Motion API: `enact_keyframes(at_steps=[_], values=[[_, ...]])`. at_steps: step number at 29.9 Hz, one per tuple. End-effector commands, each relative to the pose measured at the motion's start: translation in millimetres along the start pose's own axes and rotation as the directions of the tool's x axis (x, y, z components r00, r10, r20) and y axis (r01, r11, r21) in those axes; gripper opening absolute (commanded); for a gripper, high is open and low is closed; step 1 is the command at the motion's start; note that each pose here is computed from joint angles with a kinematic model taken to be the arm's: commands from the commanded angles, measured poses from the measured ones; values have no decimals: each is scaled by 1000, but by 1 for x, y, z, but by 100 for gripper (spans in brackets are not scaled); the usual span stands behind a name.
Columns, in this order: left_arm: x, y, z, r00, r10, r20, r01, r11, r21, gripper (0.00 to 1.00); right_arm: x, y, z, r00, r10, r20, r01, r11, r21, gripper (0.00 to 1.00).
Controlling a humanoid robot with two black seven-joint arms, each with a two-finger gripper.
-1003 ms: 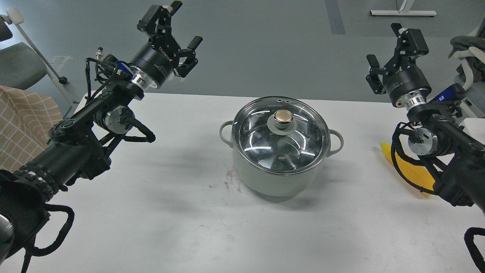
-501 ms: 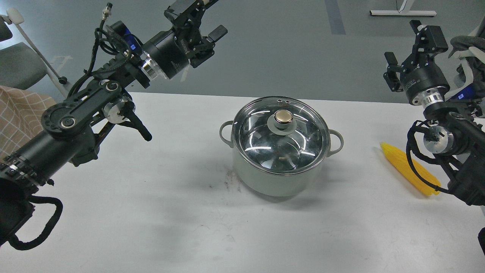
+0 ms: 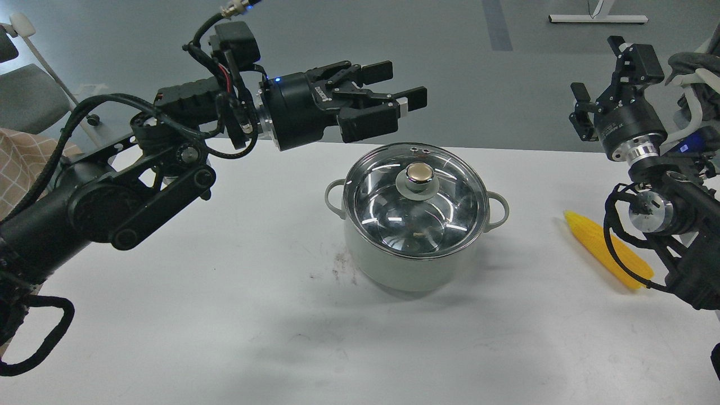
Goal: Open pot and put corn in
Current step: 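Reach the left gripper over the pot toward the brass lid knob, then grasp the brass knob with the left gripper and lift the glass lid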
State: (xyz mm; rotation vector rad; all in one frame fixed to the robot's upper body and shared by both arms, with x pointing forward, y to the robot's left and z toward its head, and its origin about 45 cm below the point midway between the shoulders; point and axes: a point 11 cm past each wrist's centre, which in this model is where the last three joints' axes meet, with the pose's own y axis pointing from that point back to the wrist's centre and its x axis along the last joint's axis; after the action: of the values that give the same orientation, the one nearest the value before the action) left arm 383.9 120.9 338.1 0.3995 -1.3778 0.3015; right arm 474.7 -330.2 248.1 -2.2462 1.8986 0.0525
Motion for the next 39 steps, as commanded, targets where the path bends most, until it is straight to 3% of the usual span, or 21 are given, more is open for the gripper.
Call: enact_keyframes(at_steps=[1,5,15,39], values=[[-28,-11,0,984,-82,156,80,997,20,97,1,0,0,1000,7,-6,-7,1000,-1,100],[-46,-29,13,987,-79,139,83,996,-21,97,4,5,4,1000,15,-9,-15,1000,-10,100],[-88,-63,1,993,-113,31,112,993,26,95,24,21,4,998,43,-40,-44,999,-25,100],[-117,-51,-9,985,-173,1,173,983,68,88,28,29,10,998,49,-39,-51,998,-40,100]])
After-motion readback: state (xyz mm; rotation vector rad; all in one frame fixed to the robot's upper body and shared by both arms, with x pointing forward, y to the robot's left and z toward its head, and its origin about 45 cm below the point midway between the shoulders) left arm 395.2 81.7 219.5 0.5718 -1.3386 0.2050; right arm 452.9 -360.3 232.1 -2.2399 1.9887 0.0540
